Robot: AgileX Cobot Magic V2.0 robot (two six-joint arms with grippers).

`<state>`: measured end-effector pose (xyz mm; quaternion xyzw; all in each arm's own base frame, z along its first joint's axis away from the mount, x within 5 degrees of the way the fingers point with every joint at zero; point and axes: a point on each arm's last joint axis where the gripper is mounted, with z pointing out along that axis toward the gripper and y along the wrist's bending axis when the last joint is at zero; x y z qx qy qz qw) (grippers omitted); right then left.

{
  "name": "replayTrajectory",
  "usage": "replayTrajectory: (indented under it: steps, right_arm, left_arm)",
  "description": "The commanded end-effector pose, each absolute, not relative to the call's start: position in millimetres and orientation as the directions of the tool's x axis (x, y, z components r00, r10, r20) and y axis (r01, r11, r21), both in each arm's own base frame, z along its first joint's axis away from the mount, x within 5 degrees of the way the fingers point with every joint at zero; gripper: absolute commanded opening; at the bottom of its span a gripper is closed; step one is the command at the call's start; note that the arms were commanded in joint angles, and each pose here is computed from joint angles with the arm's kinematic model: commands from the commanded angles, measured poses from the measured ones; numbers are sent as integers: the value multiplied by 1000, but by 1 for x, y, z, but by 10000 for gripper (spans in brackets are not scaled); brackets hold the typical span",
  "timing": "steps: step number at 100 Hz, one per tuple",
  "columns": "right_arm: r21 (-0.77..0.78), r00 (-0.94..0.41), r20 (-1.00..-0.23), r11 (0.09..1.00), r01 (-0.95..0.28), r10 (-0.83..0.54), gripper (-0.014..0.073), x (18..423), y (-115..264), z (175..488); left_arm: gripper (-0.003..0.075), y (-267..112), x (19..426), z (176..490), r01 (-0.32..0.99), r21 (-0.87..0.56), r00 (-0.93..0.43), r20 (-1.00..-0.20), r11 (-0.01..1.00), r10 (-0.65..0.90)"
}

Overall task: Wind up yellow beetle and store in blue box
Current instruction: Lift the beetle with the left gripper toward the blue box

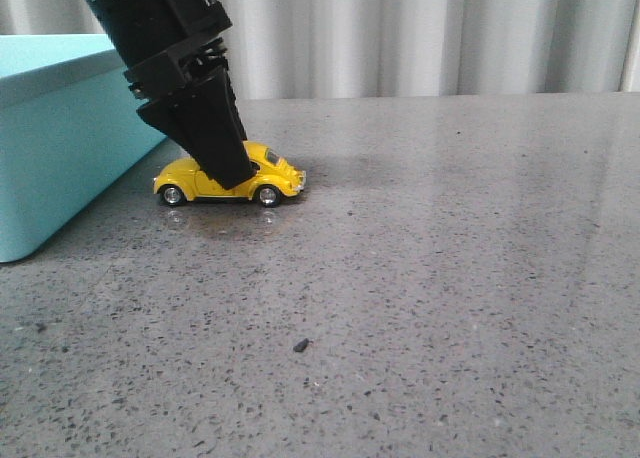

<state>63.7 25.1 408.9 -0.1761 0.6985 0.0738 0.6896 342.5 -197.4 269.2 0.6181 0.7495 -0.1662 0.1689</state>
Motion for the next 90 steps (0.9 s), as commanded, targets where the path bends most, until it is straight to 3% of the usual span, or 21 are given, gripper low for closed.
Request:
replayTrajectory:
  steps: [1, 12, 24, 36, 61, 90]
  right_arm:
    - [-149, 110, -987, 934, -326, -118, -41, 62, 24, 423]
    - [-149, 110, -987, 934, -326, -118, -41, 62, 24, 423]
    - [-149, 110, -987, 934, -326, -118, -41, 62, 24, 423]
    - [-149, 109, -987, 933, -327, -119, -41, 62, 24, 423]
    - [-149, 107, -987, 933, -327, -120, -41, 62, 24, 423]
    - [-149, 105, -987, 933, -328, -120, -41, 62, 24, 422]
  left_arm:
    - [481, -200, 336, 295, 984, -2, -154, -521, 179, 839]
    - [401, -200, 336, 295, 984, -9, -154, -518, 175, 841]
    - [243, -200, 336, 295, 985, -10, -155, -517, 174, 842]
    - [135, -200, 335, 295, 985, -12, -155, -516, 173, 842]
    - [122, -203, 336, 305, 984, -1, -148, -549, 176, 822]
    - [121, -210, 343, 372, 968, 127, -71, -682, 214, 728]
